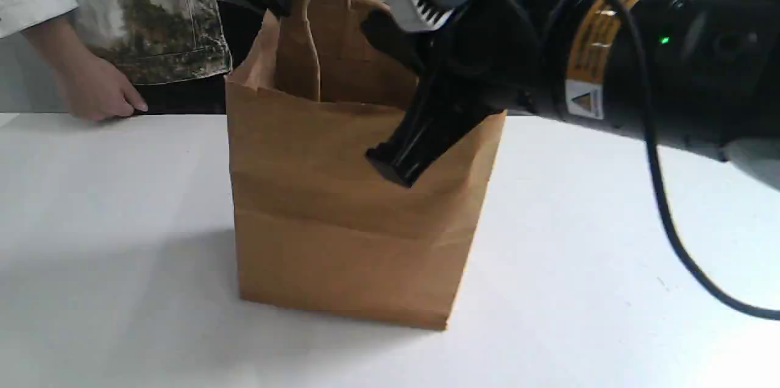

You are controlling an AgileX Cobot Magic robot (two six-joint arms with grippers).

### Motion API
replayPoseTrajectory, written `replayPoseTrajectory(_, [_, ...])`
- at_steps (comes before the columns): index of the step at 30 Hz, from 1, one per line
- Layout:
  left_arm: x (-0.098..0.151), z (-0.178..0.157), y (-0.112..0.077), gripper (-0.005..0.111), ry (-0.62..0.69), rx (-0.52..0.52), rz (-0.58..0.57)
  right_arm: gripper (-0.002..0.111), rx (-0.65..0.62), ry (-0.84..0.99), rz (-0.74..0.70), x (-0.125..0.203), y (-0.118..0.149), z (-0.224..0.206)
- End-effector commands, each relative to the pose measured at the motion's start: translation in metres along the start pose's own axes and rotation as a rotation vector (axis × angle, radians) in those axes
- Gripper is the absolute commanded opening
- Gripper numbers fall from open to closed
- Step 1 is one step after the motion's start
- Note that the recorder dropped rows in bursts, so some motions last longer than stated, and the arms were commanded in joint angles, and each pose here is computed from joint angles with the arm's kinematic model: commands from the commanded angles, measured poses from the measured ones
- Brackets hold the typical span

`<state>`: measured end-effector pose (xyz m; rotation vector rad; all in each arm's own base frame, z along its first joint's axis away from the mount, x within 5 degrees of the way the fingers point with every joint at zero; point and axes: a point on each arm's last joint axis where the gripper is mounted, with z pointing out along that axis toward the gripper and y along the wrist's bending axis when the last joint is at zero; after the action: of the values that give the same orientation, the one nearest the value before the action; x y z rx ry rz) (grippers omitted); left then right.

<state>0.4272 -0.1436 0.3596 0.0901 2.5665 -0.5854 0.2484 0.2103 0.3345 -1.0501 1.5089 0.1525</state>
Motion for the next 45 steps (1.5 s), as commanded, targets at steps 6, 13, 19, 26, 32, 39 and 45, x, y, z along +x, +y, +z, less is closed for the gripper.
replayPoseTrajectory(6, [0.001,0.020,0.006,0.000,0.030,-0.007,-0.005,0.000,0.000,-0.012,-0.013,-0.001,-0.001,0.002])
replayPoseTrajectory(13, [-0.002,0.024,0.007,0.012,0.006,-0.006,-0.007,0.025,0.000,-0.018,0.020,-0.002,-0.001,0.002])
replayPoseTrajectory(19, [-0.003,0.017,0.005,0.045,-0.014,-0.001,0.032,0.062,-0.001,-0.021,0.014,-0.002,-0.001,0.002])
replayPoseTrajectory(26, [-0.004,-0.002,0.005,0.064,-0.038,-0.058,0.072,0.062,0.022,-0.044,0.017,-0.010,-0.006,-0.011])
replayPoseTrajectory(32, [0.000,-0.017,0.011,0.064,-0.012,-0.166,0.117,0.062,0.060,-0.024,0.020,-0.015,-0.013,-0.026])
replayPoseTrajectory(39, [-0.002,-0.035,0.006,0.064,-0.064,-0.165,0.111,0.062,0.089,0.043,0.067,-0.013,-0.017,-0.036])
replayPoseTrajectory(45, [-0.002,-0.056,0.005,0.064,-0.110,-0.219,0.126,0.062,0.109,0.016,0.092,-0.017,-0.019,-0.058])
